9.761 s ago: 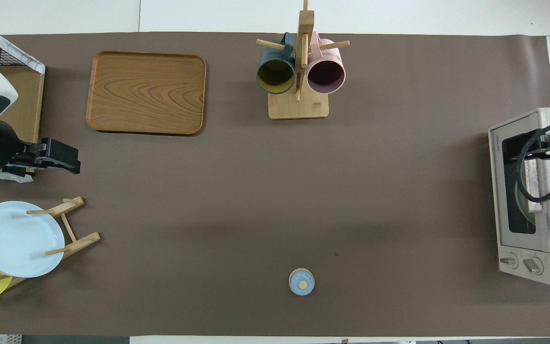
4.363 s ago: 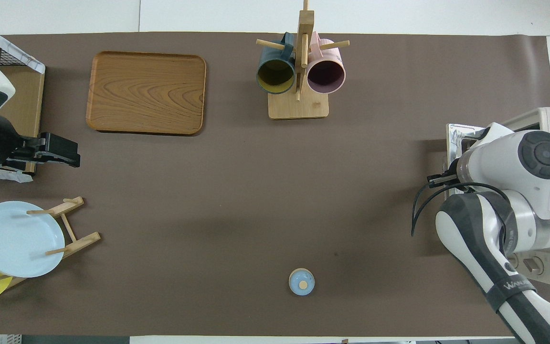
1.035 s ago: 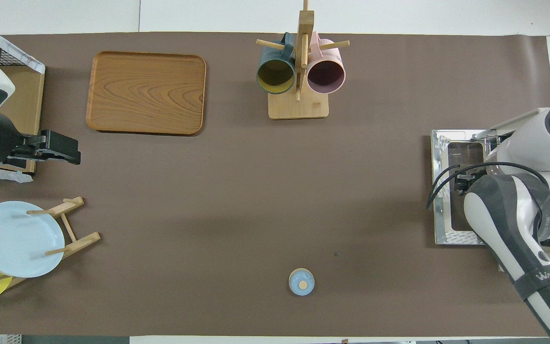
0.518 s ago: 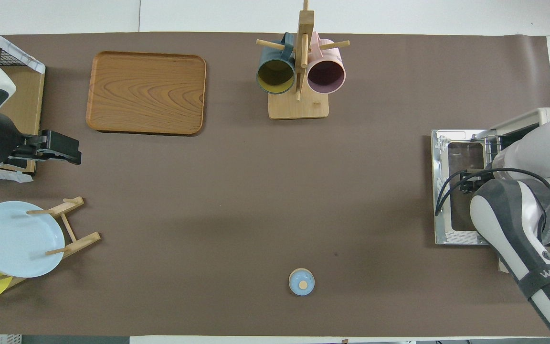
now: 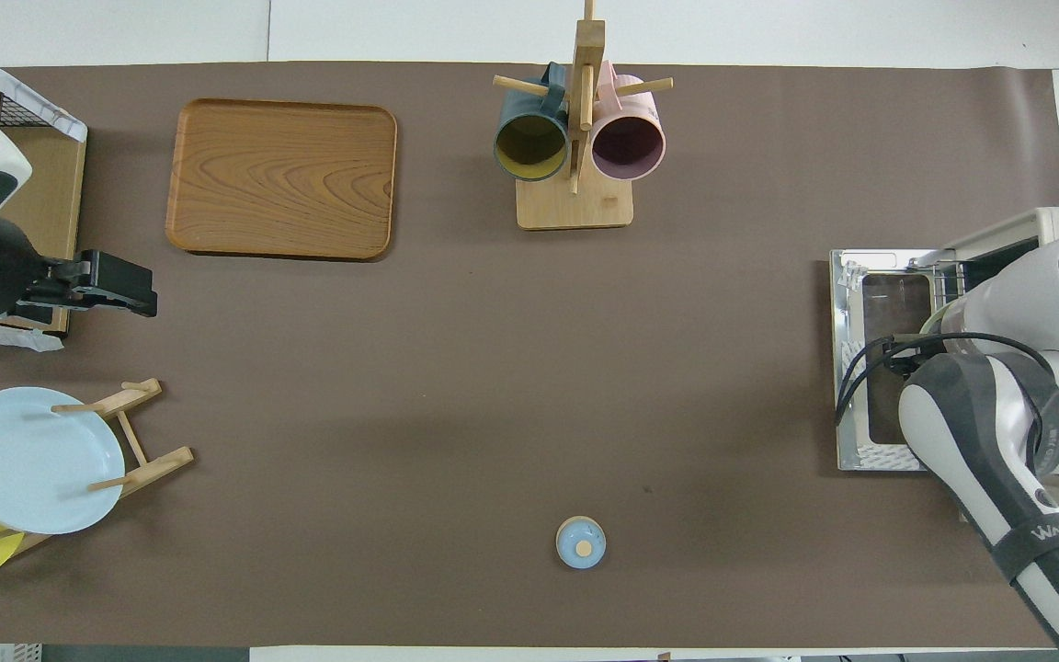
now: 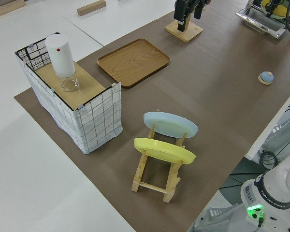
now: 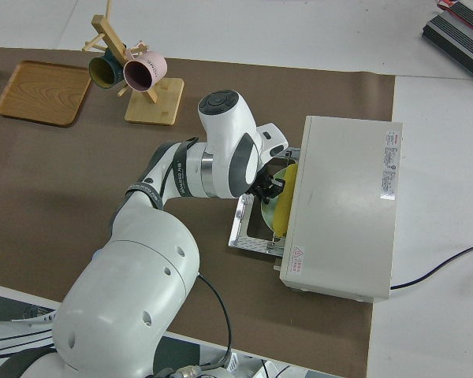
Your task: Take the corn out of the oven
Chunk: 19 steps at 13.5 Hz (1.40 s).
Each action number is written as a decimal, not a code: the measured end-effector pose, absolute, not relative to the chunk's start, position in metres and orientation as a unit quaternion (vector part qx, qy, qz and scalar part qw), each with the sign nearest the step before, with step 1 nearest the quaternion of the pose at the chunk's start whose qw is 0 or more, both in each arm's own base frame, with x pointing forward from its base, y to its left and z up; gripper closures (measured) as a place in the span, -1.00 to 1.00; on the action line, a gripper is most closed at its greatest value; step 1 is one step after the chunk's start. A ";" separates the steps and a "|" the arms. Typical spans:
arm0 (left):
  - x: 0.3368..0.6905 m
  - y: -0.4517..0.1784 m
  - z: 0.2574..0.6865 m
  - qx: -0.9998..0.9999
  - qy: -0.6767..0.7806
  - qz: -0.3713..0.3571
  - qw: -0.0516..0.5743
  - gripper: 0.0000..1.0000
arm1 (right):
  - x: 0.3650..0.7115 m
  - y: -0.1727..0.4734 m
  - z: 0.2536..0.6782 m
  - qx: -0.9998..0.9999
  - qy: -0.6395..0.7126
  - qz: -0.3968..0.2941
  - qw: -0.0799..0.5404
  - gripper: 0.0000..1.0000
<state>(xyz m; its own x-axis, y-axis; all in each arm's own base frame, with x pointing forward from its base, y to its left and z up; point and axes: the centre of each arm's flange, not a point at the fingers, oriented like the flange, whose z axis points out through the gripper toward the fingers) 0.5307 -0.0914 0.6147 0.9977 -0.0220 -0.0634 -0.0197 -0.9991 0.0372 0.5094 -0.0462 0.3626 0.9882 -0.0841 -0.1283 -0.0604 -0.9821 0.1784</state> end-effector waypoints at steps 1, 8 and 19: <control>0.531 -0.091 0.615 0.999 -0.010 -0.032 0.018 -1.00 | 0.509 -0.042 0.368 0.993 -0.025 -0.063 0.097 0.91; 0.531 -0.092 0.615 0.999 -0.011 -0.031 0.018 -1.00 | 0.525 0.091 0.401 0.992 0.038 -0.048 0.108 0.95; 0.532 -0.091 0.615 0.999 -0.010 -0.028 0.019 -1.00 | 0.504 0.394 0.313 0.994 -0.041 -0.042 0.088 0.95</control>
<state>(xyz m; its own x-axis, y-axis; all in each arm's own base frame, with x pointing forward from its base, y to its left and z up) 0.5317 -0.0909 0.6154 0.9983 -0.0205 -0.0554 -0.0184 -0.9991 0.0383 0.5036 0.3942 0.3132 0.9932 -0.0885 -0.0757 -0.0738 -0.9813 0.1780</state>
